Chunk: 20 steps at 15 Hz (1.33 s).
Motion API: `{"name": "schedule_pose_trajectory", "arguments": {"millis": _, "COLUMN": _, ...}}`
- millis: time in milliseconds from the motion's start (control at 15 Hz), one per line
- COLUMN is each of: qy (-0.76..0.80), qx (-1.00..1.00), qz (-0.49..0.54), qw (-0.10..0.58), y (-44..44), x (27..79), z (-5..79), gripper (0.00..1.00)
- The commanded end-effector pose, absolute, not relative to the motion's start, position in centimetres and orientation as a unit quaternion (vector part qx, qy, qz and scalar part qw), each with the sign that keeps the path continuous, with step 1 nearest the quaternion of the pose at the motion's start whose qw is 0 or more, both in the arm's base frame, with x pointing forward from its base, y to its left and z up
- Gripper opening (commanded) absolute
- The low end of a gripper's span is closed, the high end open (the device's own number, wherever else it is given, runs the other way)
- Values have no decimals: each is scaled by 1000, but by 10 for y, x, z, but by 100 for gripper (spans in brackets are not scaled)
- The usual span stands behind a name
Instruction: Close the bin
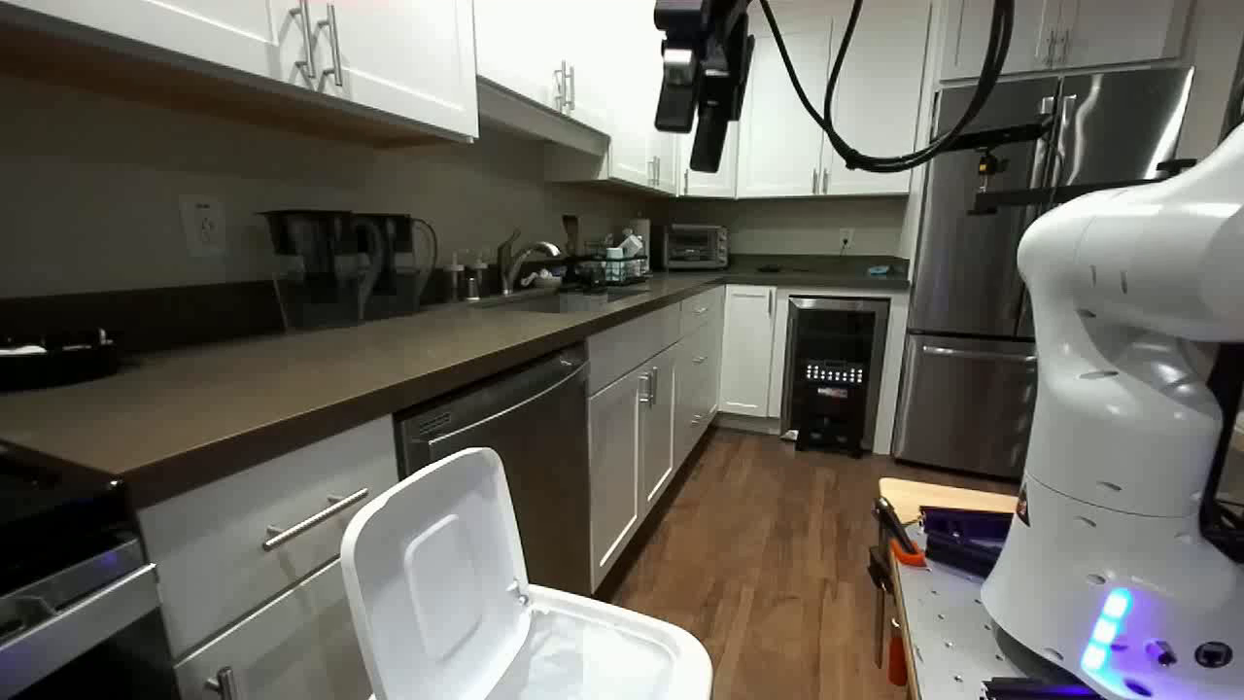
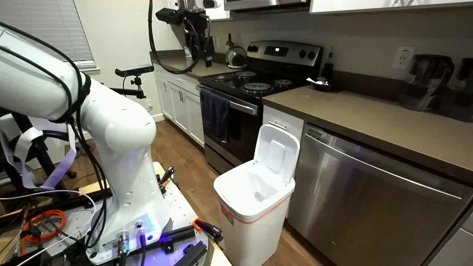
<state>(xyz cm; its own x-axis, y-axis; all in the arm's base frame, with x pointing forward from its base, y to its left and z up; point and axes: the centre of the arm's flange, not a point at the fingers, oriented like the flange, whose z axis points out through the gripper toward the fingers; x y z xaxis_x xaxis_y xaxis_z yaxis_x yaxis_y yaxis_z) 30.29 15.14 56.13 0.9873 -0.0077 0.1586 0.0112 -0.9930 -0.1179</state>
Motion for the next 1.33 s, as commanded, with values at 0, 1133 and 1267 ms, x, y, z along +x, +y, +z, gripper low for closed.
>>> {"name": "schedule_pose_trajectory", "arguments": {"millis": 0, "qy": -1, "qx": -995, "qz": -80, "qw": 59, "y": 151, "x": 303, "z": 561, "gripper": 100}}
{"name": "schedule_pose_trajectory", "arguments": {"millis": 1133, "qy": -1, "qx": -996, "qz": -65, "qw": 67, "y": 146, "x": 326, "z": 532, "gripper": 100}}
{"name": "schedule_pose_trajectory", "arguments": {"millis": 1267, "qy": -3, "qx": -996, "qz": -59, "qw": 67, "y": 144, "x": 342, "z": 514, "gripper": 100}}
